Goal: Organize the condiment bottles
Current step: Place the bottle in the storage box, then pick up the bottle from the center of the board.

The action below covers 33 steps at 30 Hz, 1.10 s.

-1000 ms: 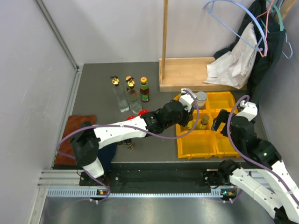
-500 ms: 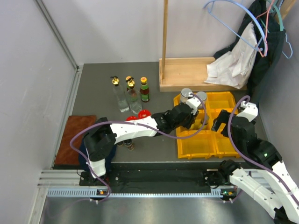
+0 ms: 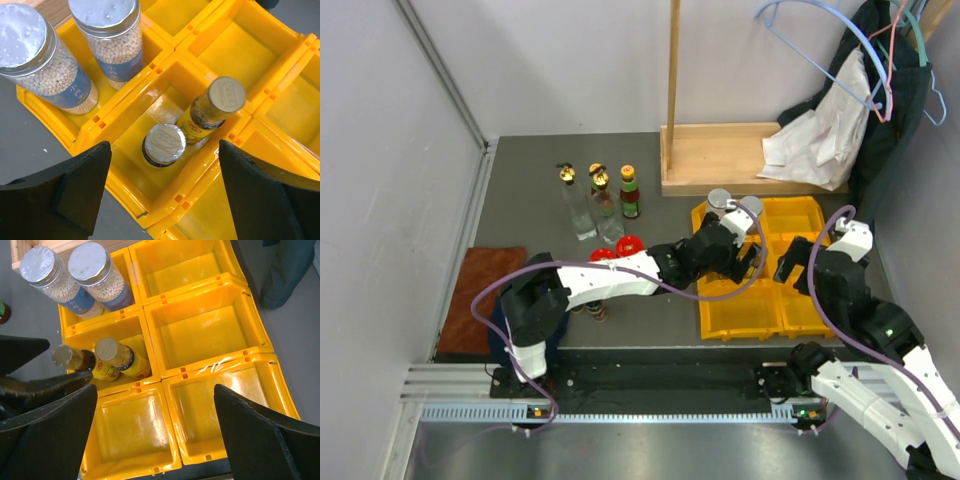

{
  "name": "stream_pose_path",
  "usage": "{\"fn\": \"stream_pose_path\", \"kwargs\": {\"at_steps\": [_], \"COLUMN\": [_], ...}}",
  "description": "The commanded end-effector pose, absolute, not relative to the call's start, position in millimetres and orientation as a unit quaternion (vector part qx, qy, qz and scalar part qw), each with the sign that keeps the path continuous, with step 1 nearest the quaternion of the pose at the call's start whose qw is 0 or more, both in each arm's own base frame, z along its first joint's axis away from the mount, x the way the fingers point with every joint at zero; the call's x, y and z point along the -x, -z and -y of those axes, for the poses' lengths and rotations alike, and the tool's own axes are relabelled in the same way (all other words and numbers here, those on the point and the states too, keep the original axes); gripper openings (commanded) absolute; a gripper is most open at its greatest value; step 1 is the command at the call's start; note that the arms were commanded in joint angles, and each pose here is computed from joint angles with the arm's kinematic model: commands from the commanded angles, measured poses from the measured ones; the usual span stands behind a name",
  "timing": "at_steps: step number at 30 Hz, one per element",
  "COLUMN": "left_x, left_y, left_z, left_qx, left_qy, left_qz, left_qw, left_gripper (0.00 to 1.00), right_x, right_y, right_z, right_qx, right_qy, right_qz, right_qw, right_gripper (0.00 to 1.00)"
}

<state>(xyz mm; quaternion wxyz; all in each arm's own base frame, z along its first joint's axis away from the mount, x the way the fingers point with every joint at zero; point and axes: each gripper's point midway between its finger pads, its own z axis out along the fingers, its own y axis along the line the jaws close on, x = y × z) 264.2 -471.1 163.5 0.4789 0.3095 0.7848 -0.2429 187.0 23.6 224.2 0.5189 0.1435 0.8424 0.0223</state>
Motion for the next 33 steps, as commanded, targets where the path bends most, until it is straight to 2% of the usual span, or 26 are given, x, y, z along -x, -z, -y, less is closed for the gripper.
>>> {"fn": "stream_pose_path", "kwargs": {"at_steps": [1,6,12,16,24,33], "left_x": [-262,-257,-246,-236,-211,-192], "left_y": [-251,-279,-312,-280,-257,-233], "left_z": [479,462,392,323,201,134], "left_qx": [-0.276,-0.250,-0.171,-0.125,-0.039,0.035], "left_qy": [0.291,0.304,0.295,0.228,0.133,0.087], "left_qz": [-0.735,-0.729,-0.737,-0.782,-0.817,-0.834], "left_qw": [0.547,0.560,0.584,0.567,0.560,0.543], "left_gripper": [0.99,0.99,0.99,0.99,0.99,0.99], "right_x": [-186,-184,-180,-182,-204,-214], "right_y": [-249,-255,-258,-258,-247,-241], "right_z": [-18,-23,-33,-47,-86,-112], "right_qx": [-0.162,-0.136,-0.099,-0.088,-0.057,-0.074], "right_qy": [-0.031,-0.037,-0.059,-0.089,-0.121,-0.164], "right_qz": [-0.826,-0.834,-0.841,-0.843,-0.870,-0.879], "right_qw": [0.539,0.533,0.528,0.523,0.475,0.442], "right_gripper": [0.99,0.99,0.99,0.99,0.99,0.99]}}
